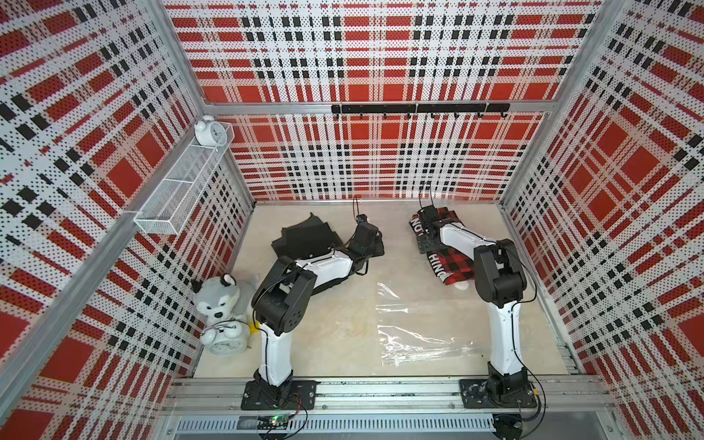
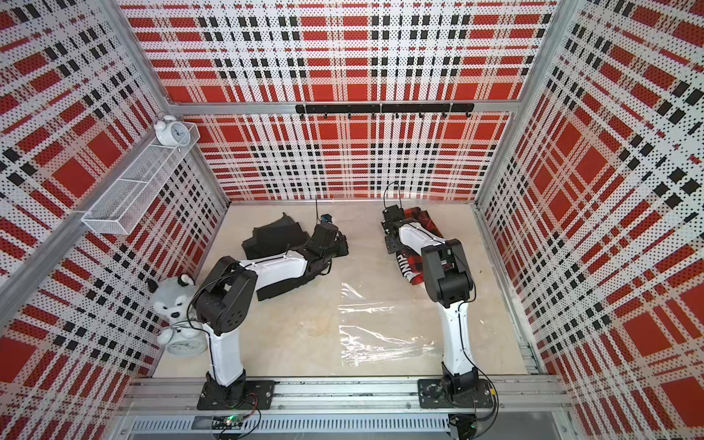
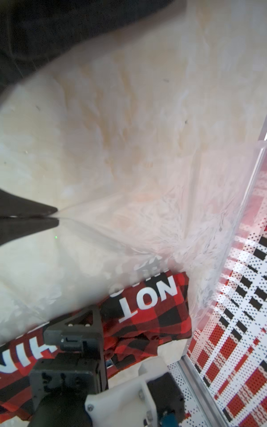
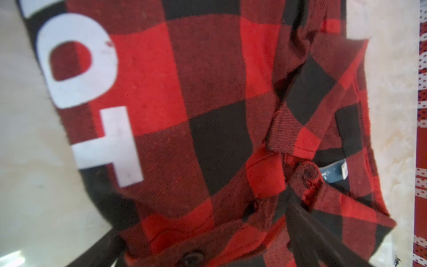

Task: Place the folded shirt into the vacuum bag
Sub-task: Move the shirt at the center of the board.

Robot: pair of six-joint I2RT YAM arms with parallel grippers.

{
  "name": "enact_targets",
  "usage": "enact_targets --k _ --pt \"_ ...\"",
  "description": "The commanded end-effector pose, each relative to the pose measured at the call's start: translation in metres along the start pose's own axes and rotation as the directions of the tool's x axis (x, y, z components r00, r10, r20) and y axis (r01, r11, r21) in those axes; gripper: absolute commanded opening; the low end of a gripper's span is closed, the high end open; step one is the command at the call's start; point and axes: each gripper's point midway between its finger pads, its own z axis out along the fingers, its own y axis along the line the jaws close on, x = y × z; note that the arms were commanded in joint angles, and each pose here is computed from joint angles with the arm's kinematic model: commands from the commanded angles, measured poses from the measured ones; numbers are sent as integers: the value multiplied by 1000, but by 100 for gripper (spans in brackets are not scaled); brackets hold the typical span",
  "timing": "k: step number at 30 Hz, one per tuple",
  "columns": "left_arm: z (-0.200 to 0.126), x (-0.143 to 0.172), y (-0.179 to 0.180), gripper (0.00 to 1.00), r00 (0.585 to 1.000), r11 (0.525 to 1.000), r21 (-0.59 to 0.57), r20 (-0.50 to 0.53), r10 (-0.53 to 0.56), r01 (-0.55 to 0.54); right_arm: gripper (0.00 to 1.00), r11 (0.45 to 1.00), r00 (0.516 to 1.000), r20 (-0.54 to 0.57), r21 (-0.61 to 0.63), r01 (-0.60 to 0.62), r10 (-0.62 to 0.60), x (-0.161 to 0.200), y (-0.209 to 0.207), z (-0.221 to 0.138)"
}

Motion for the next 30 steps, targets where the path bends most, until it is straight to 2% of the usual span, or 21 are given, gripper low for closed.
enact_targets --k 1,10,18,24,27,30 --pt "-27 -47 14 0 987 998 2 147 -65 66 96 996 997 -35 55 -73 75 8 -35 5" --pt "-57 -59 54 0 974 992 -43 199 -106 117 95 988 985 -76 23 -155 156 16 -62 15" --pt "-88 -71 78 0 959 987 -61 252 -132 152 96 973 970 -83 18 -228 229 27 -83 6" --pt "-118 -85 89 0 940 983 -57 308 -147 172 100 961 961 -45 -23 -274 273 27 -94 -20" --pt "-133 -93 96 0 926 981 -73 349 -142 178 100 952 956 -20 -87 -294 294 25 -92 -39" --pt "-146 -99 110 0 910 976 -94 387 -147 197 100 931 950 6 -201 -304 311 24 -81 -59"
